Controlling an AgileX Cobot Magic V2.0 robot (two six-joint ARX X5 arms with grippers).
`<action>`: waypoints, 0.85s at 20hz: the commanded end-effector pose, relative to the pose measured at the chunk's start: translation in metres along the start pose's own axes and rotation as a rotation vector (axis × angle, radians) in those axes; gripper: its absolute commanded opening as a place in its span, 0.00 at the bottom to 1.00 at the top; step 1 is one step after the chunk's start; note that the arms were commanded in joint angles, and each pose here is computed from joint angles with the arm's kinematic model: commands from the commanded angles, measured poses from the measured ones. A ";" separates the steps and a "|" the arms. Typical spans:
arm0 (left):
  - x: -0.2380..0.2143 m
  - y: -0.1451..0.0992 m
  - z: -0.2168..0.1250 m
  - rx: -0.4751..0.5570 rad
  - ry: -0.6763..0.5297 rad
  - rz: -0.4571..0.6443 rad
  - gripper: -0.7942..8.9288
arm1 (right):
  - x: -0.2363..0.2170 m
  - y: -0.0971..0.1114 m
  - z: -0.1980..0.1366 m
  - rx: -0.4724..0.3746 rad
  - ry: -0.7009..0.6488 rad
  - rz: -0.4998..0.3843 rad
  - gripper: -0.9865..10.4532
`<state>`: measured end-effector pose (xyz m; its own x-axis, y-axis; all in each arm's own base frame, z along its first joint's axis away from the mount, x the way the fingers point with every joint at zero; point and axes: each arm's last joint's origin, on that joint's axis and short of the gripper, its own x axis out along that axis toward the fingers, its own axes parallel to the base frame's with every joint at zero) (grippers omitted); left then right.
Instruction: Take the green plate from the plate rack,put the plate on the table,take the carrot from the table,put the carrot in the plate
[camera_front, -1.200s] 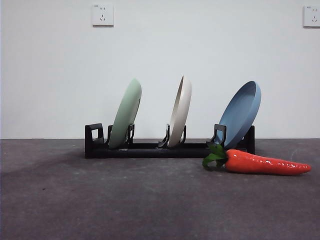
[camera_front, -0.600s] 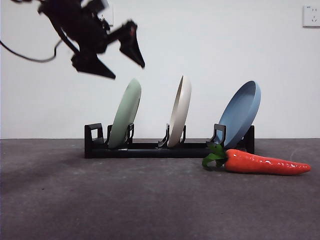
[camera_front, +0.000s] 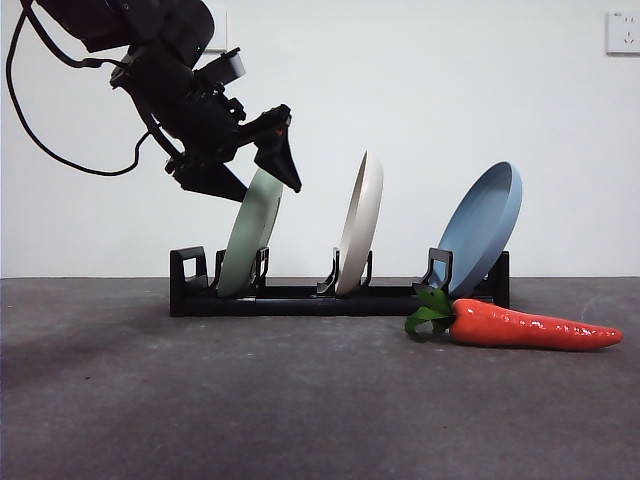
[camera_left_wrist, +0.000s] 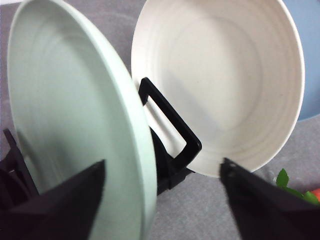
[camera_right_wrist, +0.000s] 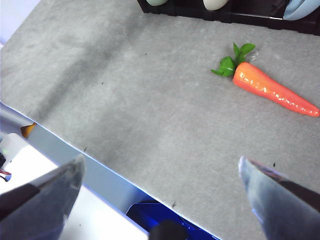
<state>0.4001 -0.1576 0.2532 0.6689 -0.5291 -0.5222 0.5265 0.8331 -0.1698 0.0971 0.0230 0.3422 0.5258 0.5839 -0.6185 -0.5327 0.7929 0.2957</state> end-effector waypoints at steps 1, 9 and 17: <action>0.004 0.000 -0.002 0.008 0.005 -0.001 0.21 | -0.001 0.001 0.001 -0.002 -0.003 0.001 0.66; 0.003 0.001 -0.002 0.006 0.004 -0.003 0.13 | -0.001 0.001 0.001 -0.001 -0.003 0.001 0.66; -0.013 -0.005 0.016 0.016 -0.056 -0.039 0.07 | -0.001 0.001 0.001 -0.002 -0.003 0.001 0.66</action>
<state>0.3978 -0.1568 0.2619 0.6635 -0.5473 -0.5102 0.5400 0.8222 -0.1797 0.0971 0.0230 0.3422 0.5258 0.5839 -0.6185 -0.5327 0.7929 0.2957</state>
